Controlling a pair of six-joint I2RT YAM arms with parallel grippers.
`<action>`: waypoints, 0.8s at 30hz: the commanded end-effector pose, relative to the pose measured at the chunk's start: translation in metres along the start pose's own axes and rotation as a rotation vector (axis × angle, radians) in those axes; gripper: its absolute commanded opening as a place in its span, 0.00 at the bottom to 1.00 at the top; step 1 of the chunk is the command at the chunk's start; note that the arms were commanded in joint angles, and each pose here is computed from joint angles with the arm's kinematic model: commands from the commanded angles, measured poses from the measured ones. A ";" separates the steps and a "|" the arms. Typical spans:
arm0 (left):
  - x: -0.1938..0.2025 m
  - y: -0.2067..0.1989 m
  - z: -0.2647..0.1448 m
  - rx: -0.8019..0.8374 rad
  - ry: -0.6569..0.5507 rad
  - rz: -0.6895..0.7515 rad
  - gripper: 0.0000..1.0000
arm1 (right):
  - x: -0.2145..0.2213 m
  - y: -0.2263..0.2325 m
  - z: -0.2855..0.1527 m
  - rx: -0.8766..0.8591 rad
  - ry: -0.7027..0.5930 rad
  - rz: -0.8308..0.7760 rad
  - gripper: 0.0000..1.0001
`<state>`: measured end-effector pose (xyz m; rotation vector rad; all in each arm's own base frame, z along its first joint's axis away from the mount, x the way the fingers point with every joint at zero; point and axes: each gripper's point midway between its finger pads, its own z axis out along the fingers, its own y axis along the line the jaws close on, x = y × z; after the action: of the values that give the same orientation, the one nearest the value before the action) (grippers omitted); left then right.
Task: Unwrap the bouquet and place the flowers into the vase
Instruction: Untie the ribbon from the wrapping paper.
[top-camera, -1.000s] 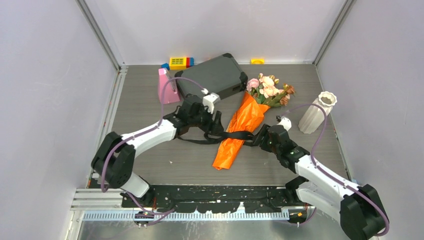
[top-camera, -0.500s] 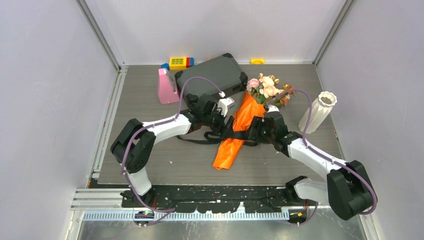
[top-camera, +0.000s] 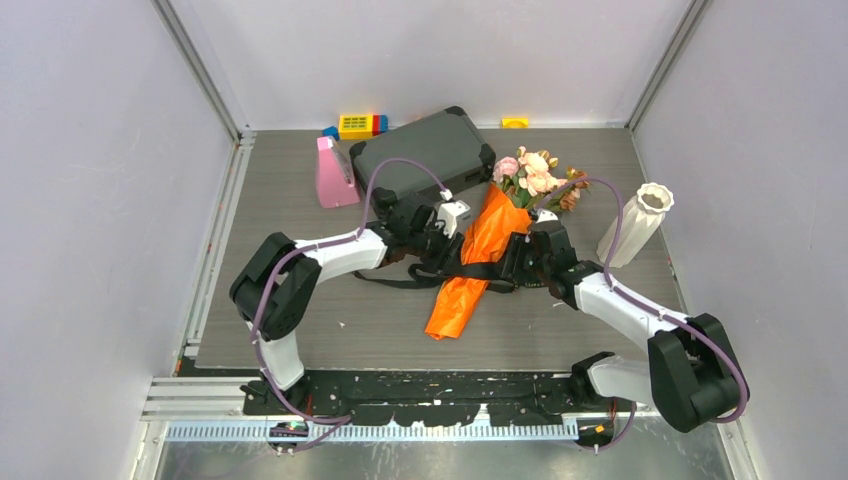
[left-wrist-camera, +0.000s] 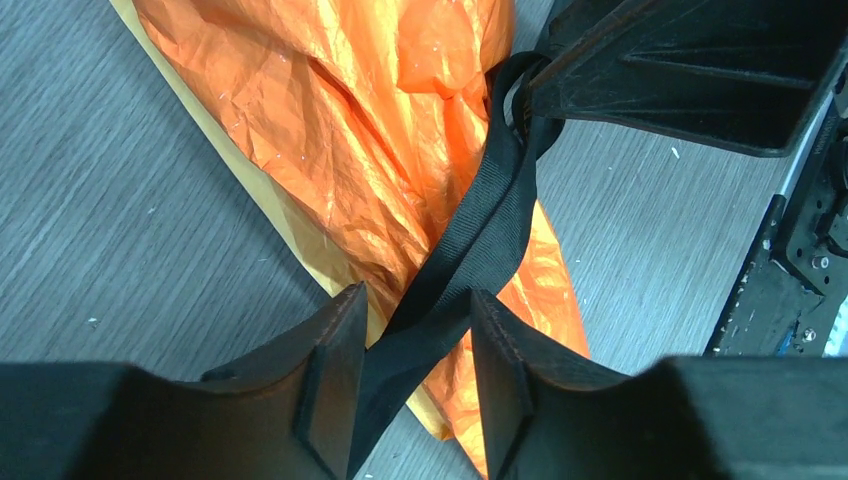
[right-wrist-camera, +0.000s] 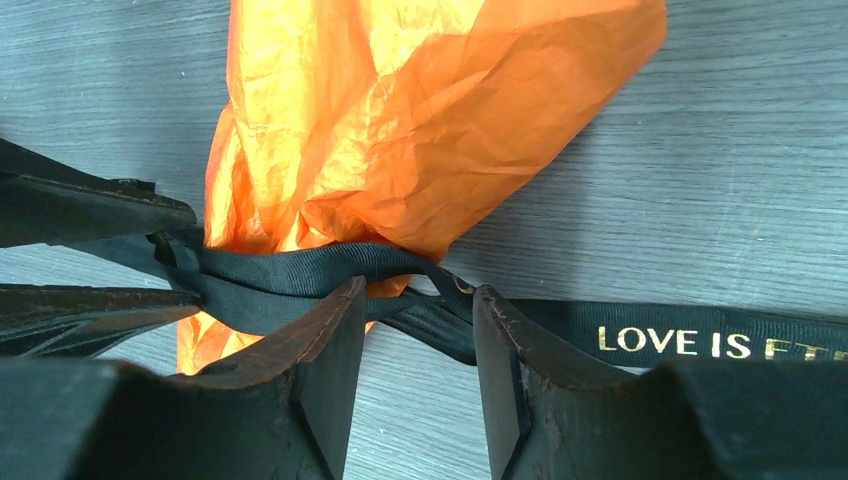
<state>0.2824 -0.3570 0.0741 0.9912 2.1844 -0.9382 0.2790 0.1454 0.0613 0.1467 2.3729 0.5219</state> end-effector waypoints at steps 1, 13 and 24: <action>-0.023 -0.001 -0.002 0.000 -0.056 0.033 0.42 | -0.026 0.007 0.000 -0.005 -0.078 -0.022 0.47; -0.031 -0.007 -0.009 0.005 -0.117 0.018 0.19 | -0.027 -0.006 0.001 0.061 -0.094 -0.021 0.20; -0.032 0.008 -0.025 -0.130 -0.157 -0.040 0.00 | -0.036 -0.035 -0.011 0.229 -0.168 0.047 0.00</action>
<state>0.2886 -0.3512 0.0839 0.8833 2.1735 -0.8995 0.2865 0.1204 0.0577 0.2203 2.3498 0.3516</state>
